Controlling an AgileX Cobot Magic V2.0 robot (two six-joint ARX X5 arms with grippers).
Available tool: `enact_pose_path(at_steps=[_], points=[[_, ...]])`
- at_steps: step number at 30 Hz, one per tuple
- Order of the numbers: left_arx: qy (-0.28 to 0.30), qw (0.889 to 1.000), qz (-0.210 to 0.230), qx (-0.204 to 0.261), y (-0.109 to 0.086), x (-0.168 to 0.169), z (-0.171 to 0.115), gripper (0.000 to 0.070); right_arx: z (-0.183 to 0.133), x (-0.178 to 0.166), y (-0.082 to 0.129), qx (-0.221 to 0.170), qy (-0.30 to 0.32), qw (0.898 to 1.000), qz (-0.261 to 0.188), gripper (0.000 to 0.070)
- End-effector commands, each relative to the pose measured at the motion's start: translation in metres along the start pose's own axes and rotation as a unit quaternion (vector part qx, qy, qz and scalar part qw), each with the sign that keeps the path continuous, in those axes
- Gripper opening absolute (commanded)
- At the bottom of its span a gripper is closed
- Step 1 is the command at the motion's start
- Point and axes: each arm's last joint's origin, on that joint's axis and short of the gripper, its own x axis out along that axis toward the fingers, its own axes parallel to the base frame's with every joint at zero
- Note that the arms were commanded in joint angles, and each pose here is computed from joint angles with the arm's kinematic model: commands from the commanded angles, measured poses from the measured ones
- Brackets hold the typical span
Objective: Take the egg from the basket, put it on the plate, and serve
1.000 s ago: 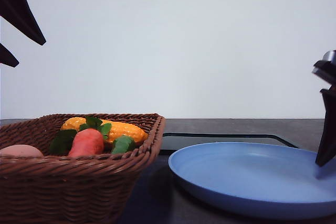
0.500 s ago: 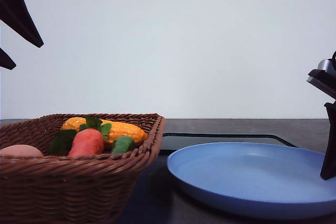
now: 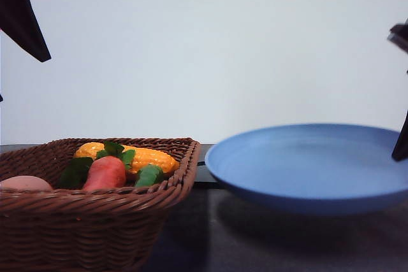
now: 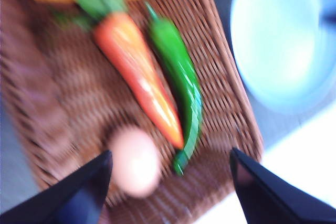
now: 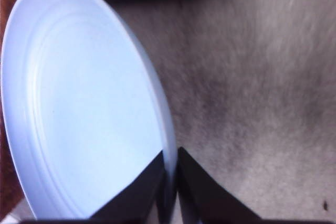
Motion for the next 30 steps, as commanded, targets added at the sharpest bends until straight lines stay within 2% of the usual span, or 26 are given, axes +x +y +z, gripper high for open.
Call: enact_pose_path(at_steps=[1, 8, 11, 16, 20, 30], points=[[0.004, 1.000, 0.004, 0.007, -0.008, 0.000, 0.002, 0.0455, 0.003, -0.004, 0.004, 0.007, -0.011, 1.000, 0.005, 0.0000], [0.036, 0.997, 0.047, 0.045, -0.028, 0.016, -0.003, 0.0455, 0.001, -0.014, 0.009, 0.000, -0.041, 0.999, 0.002, 0.0000], [0.052, 0.994, 0.078, 0.059, -0.032, 0.029, -0.003, 0.0455, 0.001, -0.017, 0.010, 0.000, -0.046, 0.999, 0.005, 0.0000], [0.095, 0.986, 0.122, 0.065, -0.030, 0.052, -0.003, 0.0455, 0.001, -0.017, 0.011, 0.000, -0.047, 0.999, 0.005, 0.0000], [0.118, 0.981, 0.140, 0.063, -0.027, 0.071, 0.000, 0.0455, 0.000, -0.017, 0.011, 0.000, -0.046, 0.999, 0.005, 0.0000], [0.166, 0.972, 0.158, 0.059, -0.019, 0.102, 0.000, 0.0452, 0.000, -0.017, 0.011, -0.001, -0.046, 0.999, 0.006, 0.0000]])
